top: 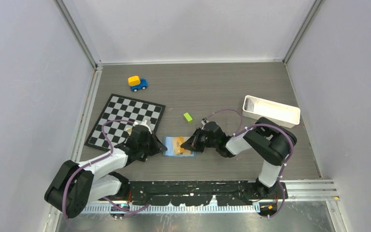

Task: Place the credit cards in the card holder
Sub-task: Insert the credit card into the card holder.

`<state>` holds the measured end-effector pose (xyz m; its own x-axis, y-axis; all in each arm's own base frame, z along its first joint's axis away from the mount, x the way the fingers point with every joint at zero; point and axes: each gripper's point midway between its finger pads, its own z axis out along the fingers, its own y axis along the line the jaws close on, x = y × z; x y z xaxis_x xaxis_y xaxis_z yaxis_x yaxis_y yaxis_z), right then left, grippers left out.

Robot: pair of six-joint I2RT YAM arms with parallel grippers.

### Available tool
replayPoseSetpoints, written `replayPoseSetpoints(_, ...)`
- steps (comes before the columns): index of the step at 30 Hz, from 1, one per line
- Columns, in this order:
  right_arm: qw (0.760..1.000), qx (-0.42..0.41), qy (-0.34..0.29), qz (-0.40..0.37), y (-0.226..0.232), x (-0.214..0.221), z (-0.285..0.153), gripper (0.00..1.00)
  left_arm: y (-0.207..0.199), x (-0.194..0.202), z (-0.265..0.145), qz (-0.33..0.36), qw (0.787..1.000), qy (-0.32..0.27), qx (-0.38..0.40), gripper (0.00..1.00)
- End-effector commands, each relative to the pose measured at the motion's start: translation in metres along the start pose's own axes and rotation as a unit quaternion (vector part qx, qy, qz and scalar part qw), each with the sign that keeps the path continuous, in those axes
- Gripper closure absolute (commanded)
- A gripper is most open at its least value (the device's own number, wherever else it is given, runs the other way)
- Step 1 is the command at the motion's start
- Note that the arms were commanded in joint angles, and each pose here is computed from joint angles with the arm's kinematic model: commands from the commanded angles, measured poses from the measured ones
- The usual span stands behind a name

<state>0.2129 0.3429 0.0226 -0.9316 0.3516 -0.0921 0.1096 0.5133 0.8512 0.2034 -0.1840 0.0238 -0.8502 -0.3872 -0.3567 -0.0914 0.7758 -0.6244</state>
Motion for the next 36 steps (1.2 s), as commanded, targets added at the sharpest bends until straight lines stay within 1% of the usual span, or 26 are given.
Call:
replayPoseSetpoints(1, 0.991, 0.127, -0.051, 0.014, -0.072, -0.006, 0.0, 1.0, 0.0, 0.006, -0.001, 0.0, 1.0, 0.007, 0.004, 1.0)
replayPoseSetpoints(4, 0.99, 0.129, -0.057, 0.01, -0.072, -0.007, 0.001, 1.0, 0.0, 0.008, -0.001, -0.004, 1.0, 0.008, 0.007, 1.0)
replayPoseSetpoints(8, 0.99, 0.13, -0.045, 0.007, -0.071, -0.003, 0.006, 1.0, -0.001, 0.009, 0.0, -0.003, 1.0, 0.009, 0.009, 1.0)
replayPoseSetpoints(10, 0.99, 0.133, -0.043, 0.005, -0.071, -0.001, 0.005, 0.94, 0.0, 0.009, 0.0, -0.003, 1.0, 0.01, 0.008, 1.0)
replayPoseSetpoints(12, 0.989, 0.141, -0.045, -0.002, -0.07, -0.001, 0.001, 0.84, 0.0, 0.009, 0.0, -0.003, 1.0, 0.01, 0.009, 1.0)
replayPoseSetpoints(13, 0.988, 0.146, -0.049, -0.008, -0.069, -0.003, -0.002, 0.81, 0.0, 0.008, 0.0, -0.003, 1.0, 0.008, 0.009, 1.0)
replayPoseSetpoints(19, 0.977, 0.193, -0.054, -0.07, -0.058, -0.005, -0.012, 0.72, 0.001, 0.007, -0.001, -0.003, 1.0, 0.001, 0.007, 1.0)
replayPoseSetpoints(23, 0.964, 0.233, -0.065, -0.113, -0.059, -0.005, -0.016, 0.71, 0.0, 0.008, -0.002, -0.003, 1.0, 0.003, 0.009, 1.0)
replayPoseSetpoints(27, 0.953, 0.26, -0.059, -0.146, -0.057, 0.0, -0.016, 0.7, -0.001, 0.008, -0.002, -0.002, 1.0, 0.003, 0.014, 1.0)
replayPoseSetpoints(36, 0.957, 0.232, -0.025, -0.174, -0.033, 0.015, 0.003, 0.63, -0.009, 0.007, -0.006, 0.009, 0.999, 0.004, 0.033, 1.0)
